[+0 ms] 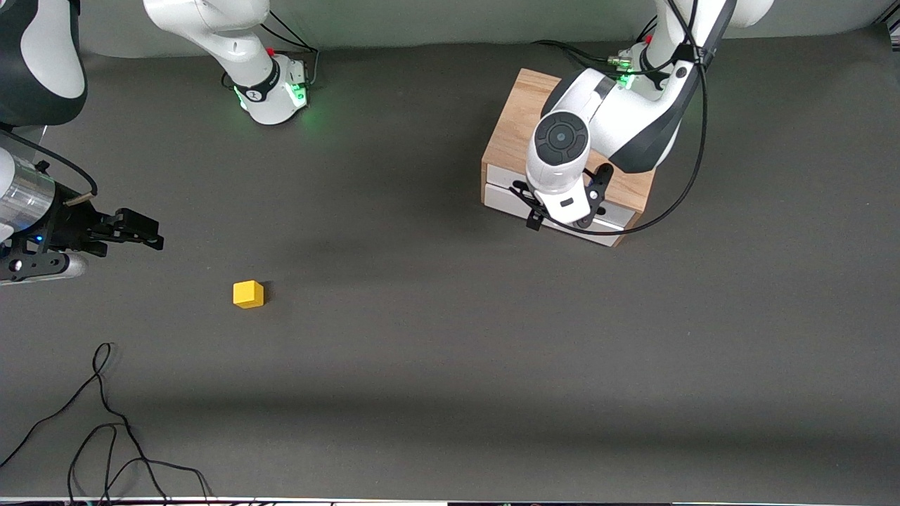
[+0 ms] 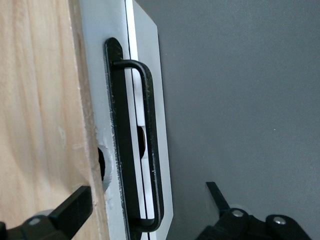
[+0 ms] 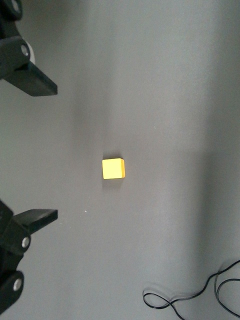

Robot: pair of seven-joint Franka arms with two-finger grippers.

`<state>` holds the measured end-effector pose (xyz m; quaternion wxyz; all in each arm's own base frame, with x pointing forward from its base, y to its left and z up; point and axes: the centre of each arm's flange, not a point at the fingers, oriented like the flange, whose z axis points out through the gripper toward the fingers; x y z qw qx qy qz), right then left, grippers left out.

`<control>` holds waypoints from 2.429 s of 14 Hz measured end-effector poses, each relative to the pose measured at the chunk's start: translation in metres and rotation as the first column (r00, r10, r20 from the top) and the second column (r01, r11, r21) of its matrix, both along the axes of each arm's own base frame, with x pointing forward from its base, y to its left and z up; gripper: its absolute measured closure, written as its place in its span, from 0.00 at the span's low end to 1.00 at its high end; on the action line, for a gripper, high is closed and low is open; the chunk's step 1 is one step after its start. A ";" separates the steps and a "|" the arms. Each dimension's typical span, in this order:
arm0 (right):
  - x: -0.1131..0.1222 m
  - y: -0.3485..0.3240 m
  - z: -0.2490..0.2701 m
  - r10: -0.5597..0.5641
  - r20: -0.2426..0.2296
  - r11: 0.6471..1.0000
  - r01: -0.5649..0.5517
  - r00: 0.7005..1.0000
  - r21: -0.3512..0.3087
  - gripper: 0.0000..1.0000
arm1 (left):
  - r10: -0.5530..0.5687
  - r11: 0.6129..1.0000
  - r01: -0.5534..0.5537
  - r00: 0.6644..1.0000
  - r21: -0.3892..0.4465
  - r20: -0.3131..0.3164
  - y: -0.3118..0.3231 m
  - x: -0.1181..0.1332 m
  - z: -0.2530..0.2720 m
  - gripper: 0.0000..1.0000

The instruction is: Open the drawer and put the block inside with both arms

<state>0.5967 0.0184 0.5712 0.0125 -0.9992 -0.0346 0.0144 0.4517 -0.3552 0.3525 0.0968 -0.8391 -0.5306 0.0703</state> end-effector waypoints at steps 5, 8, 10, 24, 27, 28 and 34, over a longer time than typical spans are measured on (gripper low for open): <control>-0.001 -0.002 0.003 -0.003 0.005 1.000 0.003 1.000 0.000 0.00 | 0.002 1.000 -0.002 1.000 -0.008 0.012 0.000 0.002 0.002 0.00; -0.002 -0.002 0.004 -0.003 0.007 1.000 0.003 1.000 0.000 0.00 | 0.005 1.000 -0.005 1.000 -0.018 0.028 0.000 0.006 0.003 0.00; -0.002 -0.002 0.004 -0.003 0.007 1.000 0.003 1.000 0.000 0.00 | 0.009 1.000 -0.009 0.999 -0.019 0.031 0.001 0.009 -0.001 0.00; -0.002 -0.002 0.003 -0.003 0.006 1.000 0.003 1.000 0.000 0.00 | 0.018 1.000 -0.018 0.999 0.014 -0.029 0.011 0.028 -0.049 0.00; -0.002 -0.002 0.003 -0.003 0.006 1.000 0.003 1.000 0.000 0.00 | 0.016 1.000 -0.015 0.999 0.012 -0.029 0.010 0.031 -0.050 0.00; -0.002 -0.002 0.003 -0.003 0.007 1.000 0.003 1.000 0.000 0.00 | 0.015 1.000 -0.015 0.999 0.012 -0.029 0.009 0.031 -0.051 0.00; -0.001 -0.002 0.003 -0.003 0.008 1.000 0.003 1.000 0.000 0.00 | 0.014 1.000 -0.013 1.000 0.009 -0.025 0.006 0.037 -0.052 0.00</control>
